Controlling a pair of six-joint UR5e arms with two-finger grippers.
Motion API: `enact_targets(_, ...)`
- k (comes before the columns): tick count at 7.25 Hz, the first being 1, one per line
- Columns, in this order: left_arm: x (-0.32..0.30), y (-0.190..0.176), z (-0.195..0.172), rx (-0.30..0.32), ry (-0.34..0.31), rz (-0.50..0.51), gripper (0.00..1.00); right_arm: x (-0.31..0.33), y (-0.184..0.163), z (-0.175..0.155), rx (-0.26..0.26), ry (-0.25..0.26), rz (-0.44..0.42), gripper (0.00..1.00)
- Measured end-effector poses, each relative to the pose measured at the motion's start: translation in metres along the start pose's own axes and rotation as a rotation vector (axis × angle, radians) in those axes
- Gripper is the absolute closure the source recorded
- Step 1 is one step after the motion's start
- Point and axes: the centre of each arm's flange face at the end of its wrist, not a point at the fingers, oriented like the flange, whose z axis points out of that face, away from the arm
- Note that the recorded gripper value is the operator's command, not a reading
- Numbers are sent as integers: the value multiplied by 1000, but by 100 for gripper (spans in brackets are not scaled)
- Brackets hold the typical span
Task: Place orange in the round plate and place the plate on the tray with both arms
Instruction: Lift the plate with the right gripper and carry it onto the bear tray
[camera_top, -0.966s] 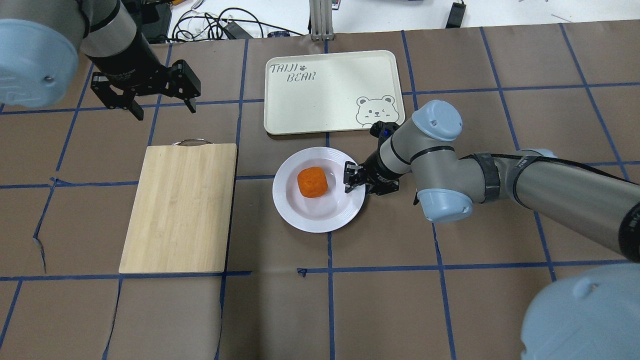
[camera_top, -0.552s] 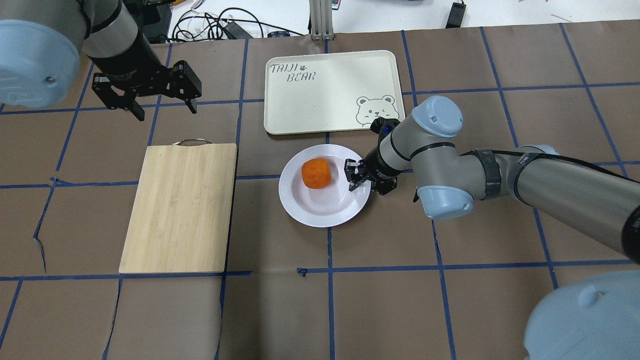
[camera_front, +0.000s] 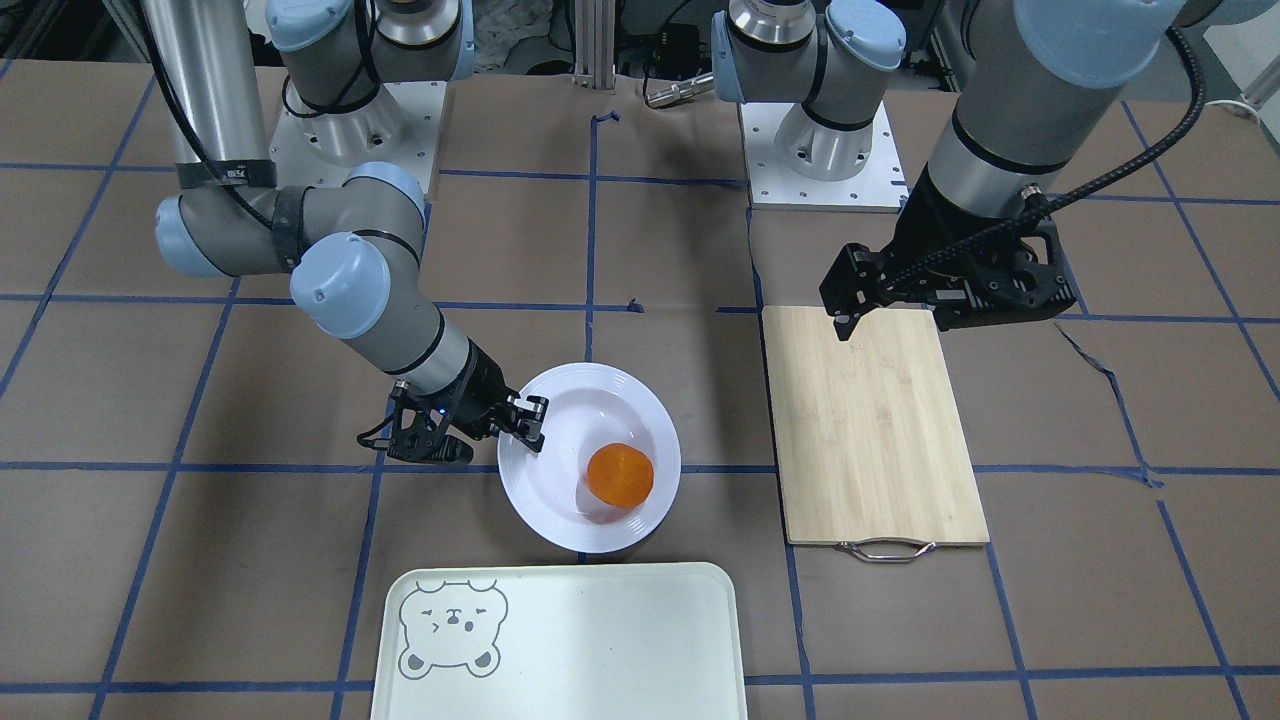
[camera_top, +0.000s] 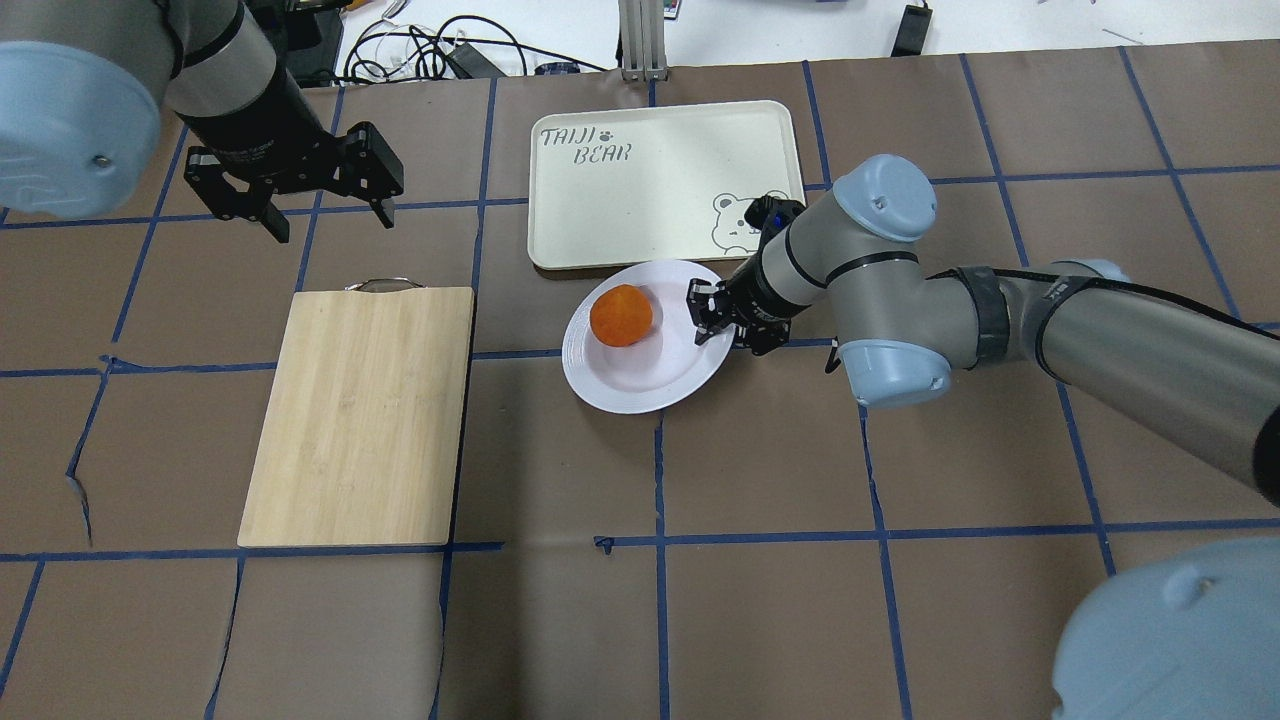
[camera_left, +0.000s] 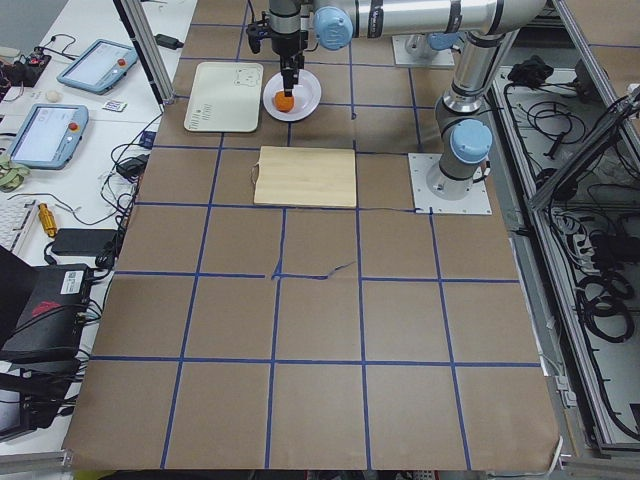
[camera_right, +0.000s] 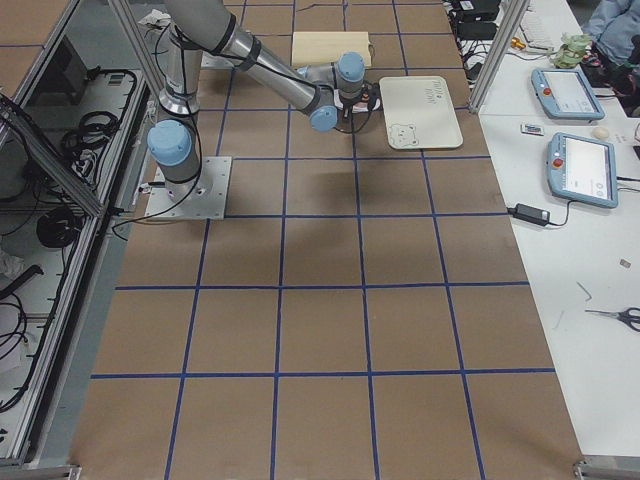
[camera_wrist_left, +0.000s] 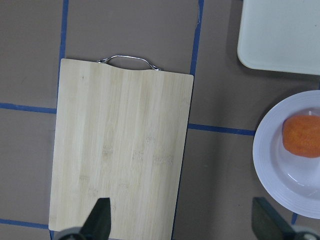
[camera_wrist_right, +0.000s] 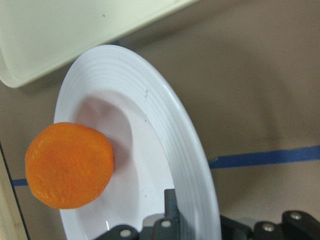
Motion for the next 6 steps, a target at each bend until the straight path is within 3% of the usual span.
enact_targets(2, 0, 0, 1, -2, -1, 0, 0, -19, -23, -20, 54, -29, -12, 100)
enact_targets(5, -2, 1, 6, -10, -22, 2, 0, -32, -42, -33, 78, -89, -27, 100)
enact_targets(6, -3, 3, 10, -15, -33, 3, 0, -38, -67, -34, 94, -113, -31, 100)
